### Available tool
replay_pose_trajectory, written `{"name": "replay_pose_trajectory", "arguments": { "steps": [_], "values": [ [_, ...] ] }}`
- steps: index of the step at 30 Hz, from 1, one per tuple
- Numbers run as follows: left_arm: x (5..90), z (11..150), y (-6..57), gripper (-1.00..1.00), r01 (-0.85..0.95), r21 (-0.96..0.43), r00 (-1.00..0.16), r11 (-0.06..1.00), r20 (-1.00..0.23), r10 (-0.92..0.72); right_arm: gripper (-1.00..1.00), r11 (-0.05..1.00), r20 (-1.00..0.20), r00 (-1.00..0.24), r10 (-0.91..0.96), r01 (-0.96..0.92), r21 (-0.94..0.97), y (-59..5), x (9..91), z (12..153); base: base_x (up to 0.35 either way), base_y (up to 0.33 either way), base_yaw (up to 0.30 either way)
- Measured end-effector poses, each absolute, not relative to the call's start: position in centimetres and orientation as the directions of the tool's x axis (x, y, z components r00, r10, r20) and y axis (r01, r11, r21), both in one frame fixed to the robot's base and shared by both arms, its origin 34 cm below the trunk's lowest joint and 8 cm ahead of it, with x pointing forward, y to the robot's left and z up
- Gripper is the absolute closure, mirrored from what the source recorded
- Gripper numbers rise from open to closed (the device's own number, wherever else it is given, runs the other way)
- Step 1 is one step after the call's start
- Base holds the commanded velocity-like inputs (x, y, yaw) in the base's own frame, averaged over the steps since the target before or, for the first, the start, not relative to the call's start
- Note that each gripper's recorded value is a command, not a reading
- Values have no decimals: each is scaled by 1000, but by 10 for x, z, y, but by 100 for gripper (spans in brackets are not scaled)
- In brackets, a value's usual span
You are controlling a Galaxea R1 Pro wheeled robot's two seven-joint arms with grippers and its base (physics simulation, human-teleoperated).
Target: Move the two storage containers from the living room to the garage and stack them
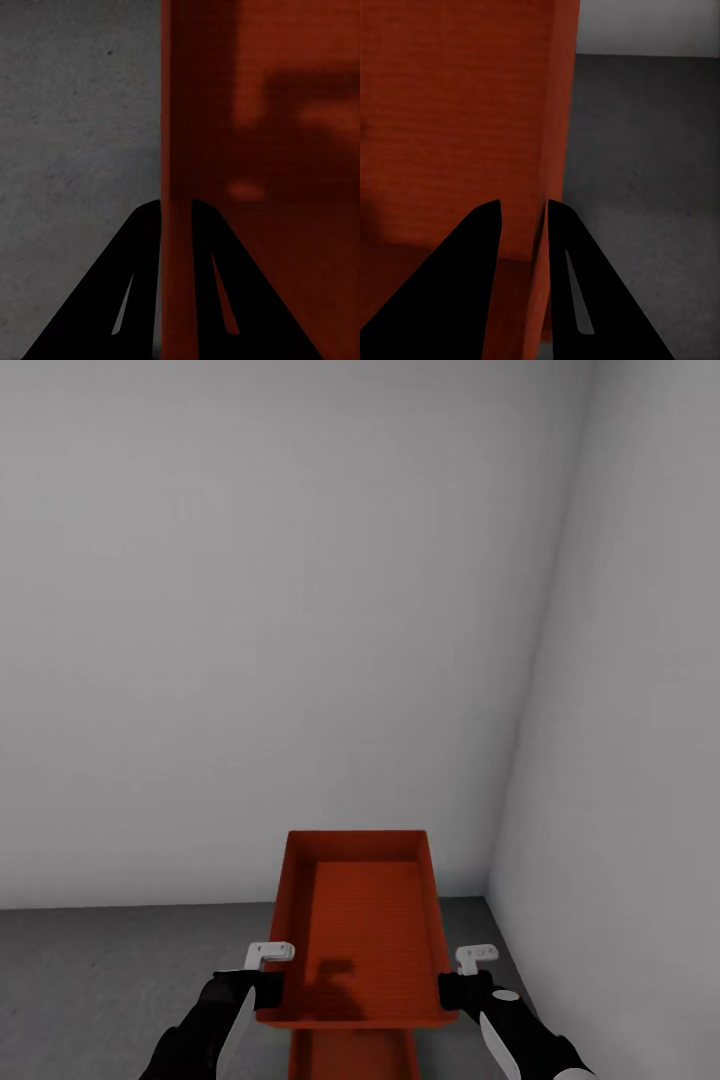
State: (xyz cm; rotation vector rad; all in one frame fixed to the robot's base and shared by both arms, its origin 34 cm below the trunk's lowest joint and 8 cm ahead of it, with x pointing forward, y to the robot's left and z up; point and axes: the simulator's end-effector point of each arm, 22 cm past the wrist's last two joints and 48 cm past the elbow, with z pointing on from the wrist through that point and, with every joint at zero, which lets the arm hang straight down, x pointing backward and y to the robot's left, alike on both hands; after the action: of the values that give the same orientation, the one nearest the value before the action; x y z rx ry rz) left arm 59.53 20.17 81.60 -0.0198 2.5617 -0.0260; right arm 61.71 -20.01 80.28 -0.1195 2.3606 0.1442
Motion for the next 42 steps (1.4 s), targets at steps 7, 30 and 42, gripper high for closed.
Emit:
{"name": "replay_pose_trajectory", "arguments": {
  "steps": [7,30,42],
  "values": [
    [595,816,202,100,-9,-23,-836,1000,-548,-20,100,989,-702,-711,-44,-129,68,-200,617,803,0,0,25],
    [595,816,202,100,-9,-23,-837,1000,-548,-20,100,989,-702,-711,-44,-129,69,-200,617,803,79,0,38],
    [595,816,201,100,-8,-23,-836,1000,-548,-20,100,989,-702,-711,-44,-129,68,-200,617,803,45,-40,0]
  ]
}}
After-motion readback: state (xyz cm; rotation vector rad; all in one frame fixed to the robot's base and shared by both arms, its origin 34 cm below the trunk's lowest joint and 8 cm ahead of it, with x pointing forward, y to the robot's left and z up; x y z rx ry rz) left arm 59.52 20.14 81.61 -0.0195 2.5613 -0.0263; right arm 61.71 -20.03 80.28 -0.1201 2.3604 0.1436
